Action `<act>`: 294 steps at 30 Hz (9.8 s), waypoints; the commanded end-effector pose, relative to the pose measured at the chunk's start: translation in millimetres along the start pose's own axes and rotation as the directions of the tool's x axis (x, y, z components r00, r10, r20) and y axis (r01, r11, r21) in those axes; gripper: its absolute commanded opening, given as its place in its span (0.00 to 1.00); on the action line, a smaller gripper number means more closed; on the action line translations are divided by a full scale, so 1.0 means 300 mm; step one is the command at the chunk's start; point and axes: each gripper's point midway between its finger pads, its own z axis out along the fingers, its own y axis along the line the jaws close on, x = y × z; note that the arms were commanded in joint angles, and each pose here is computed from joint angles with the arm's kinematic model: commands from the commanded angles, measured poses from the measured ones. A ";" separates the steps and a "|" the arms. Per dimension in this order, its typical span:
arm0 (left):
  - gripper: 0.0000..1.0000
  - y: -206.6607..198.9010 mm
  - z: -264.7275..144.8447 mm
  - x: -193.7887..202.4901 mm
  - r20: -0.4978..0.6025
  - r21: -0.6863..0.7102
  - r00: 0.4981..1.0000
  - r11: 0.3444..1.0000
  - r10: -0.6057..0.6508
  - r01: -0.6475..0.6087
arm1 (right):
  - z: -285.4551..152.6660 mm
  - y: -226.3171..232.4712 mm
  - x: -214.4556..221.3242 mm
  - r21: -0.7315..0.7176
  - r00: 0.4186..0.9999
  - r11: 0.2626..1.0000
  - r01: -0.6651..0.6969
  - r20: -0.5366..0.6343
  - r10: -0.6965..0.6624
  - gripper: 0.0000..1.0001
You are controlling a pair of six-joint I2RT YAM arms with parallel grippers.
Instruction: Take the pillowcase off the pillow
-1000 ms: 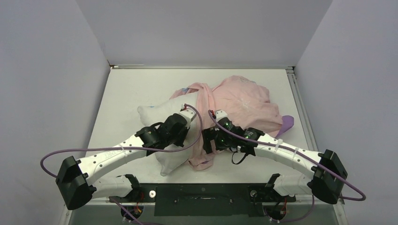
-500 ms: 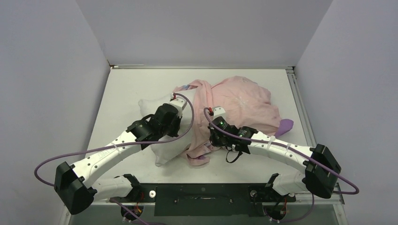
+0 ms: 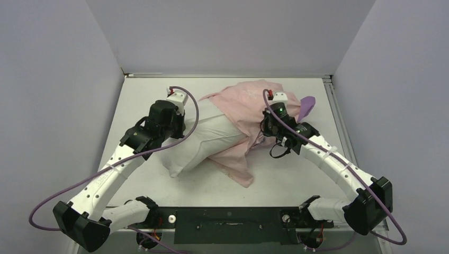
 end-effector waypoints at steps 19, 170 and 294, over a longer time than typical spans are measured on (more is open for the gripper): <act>0.05 -0.200 -0.212 0.176 0.072 0.499 0.986 0.861 -0.151 0.095 | -0.001 -0.345 0.071 0.062 0.955 0.955 -0.289 -0.051 0.292 0.08; 0.99 -0.267 0.139 0.254 -0.115 0.108 0.989 0.991 0.088 -0.075 | -0.207 0.210 0.006 -0.366 0.987 0.931 0.010 -0.147 -0.069 1.00; 0.00 -0.448 0.245 -0.083 -0.113 0.540 0.993 0.841 0.036 0.031 | -0.031 0.098 -0.450 -0.316 0.991 0.948 0.040 0.137 0.004 0.95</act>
